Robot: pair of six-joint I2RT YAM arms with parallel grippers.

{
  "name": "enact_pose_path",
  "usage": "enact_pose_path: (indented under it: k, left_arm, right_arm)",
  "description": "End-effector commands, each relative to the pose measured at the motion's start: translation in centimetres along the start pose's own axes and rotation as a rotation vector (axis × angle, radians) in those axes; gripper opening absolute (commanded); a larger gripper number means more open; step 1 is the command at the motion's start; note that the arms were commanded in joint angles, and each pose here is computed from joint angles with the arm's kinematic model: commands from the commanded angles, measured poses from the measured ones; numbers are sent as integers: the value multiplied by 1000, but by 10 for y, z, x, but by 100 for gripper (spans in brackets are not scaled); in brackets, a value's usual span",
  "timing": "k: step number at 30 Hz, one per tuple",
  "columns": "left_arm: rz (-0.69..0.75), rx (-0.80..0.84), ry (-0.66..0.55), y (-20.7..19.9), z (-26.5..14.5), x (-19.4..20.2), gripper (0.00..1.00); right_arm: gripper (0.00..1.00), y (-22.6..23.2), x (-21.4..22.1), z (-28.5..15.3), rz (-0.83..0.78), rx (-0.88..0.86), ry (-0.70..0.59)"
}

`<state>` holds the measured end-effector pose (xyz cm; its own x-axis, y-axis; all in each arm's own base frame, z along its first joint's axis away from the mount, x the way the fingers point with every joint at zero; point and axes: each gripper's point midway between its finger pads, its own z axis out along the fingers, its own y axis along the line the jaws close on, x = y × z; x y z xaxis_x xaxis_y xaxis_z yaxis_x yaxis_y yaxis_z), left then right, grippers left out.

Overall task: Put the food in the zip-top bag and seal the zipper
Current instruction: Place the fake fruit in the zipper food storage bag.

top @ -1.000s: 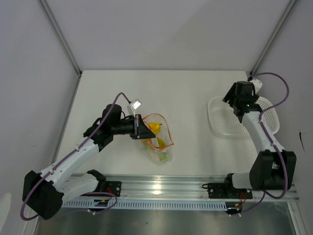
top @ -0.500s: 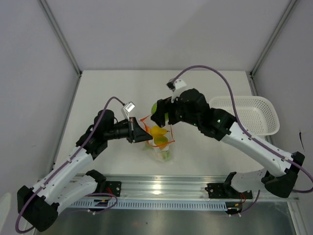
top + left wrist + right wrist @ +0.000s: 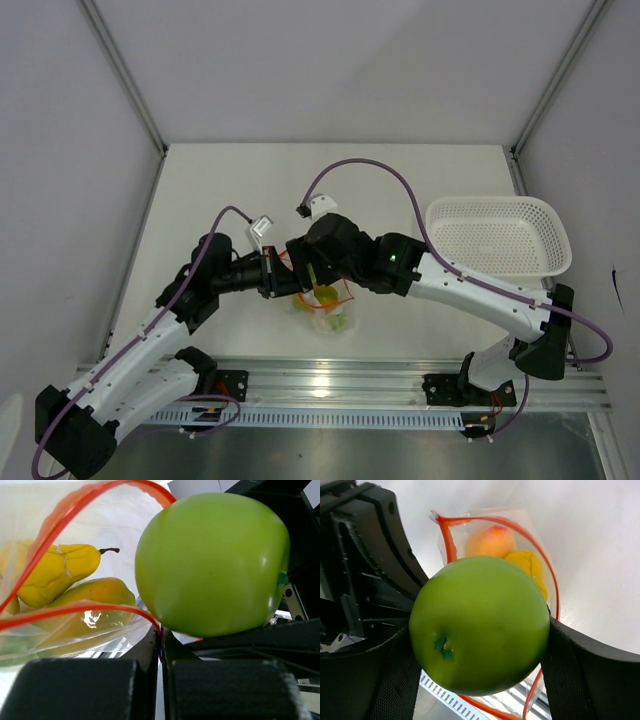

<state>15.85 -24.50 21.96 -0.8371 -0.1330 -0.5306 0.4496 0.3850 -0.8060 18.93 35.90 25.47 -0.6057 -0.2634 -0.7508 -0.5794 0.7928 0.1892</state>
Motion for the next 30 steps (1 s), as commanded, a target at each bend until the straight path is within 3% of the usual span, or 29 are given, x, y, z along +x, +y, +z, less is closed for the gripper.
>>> enact_pose_path:
  k: [1, 6, 8, 10, 15, 17, 30]
  left_arm:
    - [40, 43, -49, -14, -4, -10, 1]
    - [39, 45, -52, -13, -3, -11, 0]
    - [41, 52, -55, -15, -3, -12, 1]
    - [34, 53, -51, -14, -2, -11, 1]
    - [27, 62, -51, -14, -1, -9, 1]
    - [28, 63, -55, -15, -2, -9, 1]
    - [34, 84, -64, -25, -10, -8, 1]
  right_arm:
    - [15, -12, -11, -13, 28, 91, -33]
    - [48, -13, -6, -13, 14, 111, -21]
    - [70, -12, -4, -15, 8, 117, -15]
    - [76, -15, -3, -17, 8, 130, -14]
    - [79, -12, -10, -26, 8, 109, -41]
    - [99, -13, -11, -28, 8, 108, -46]
    - [100, -27, -39, -55, 45, 165, -144]
